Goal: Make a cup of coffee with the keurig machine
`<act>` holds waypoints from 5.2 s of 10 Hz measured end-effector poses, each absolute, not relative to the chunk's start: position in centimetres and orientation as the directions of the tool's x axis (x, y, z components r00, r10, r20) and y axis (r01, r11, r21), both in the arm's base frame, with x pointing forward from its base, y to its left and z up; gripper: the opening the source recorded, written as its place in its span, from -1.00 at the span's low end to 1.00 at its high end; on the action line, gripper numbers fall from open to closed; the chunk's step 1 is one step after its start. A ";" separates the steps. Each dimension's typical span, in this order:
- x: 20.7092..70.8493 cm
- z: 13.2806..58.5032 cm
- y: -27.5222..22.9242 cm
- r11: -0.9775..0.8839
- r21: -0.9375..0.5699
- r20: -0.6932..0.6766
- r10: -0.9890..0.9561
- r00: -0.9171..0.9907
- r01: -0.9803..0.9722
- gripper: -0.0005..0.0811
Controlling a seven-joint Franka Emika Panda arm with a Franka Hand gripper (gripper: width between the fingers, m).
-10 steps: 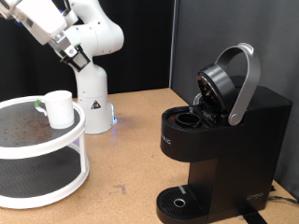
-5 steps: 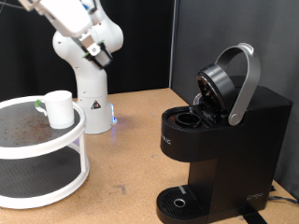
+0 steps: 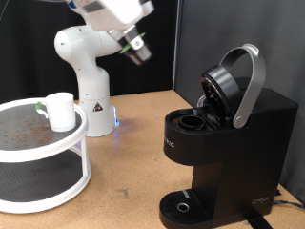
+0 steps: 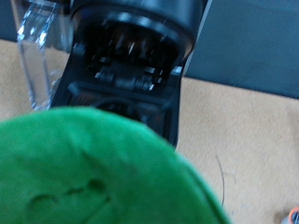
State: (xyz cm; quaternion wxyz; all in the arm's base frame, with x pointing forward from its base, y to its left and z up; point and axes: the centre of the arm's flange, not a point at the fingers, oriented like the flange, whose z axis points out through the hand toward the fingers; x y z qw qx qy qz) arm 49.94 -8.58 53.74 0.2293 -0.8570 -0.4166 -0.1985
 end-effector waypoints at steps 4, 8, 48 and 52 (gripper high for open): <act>51.4 55.3 -3.6 -0.526 -0.231 0.525 0.641 0.560 0.819 0.17; 51.3 54.0 -1.8 -0.500 -0.236 0.487 0.681 0.547 0.833 0.17; 49.8 43.3 -0.3 -0.523 -0.273 0.455 0.669 0.588 0.807 0.99; 49.8 45.3 -0.3 -0.533 -0.332 0.577 0.538 0.615 0.778 0.99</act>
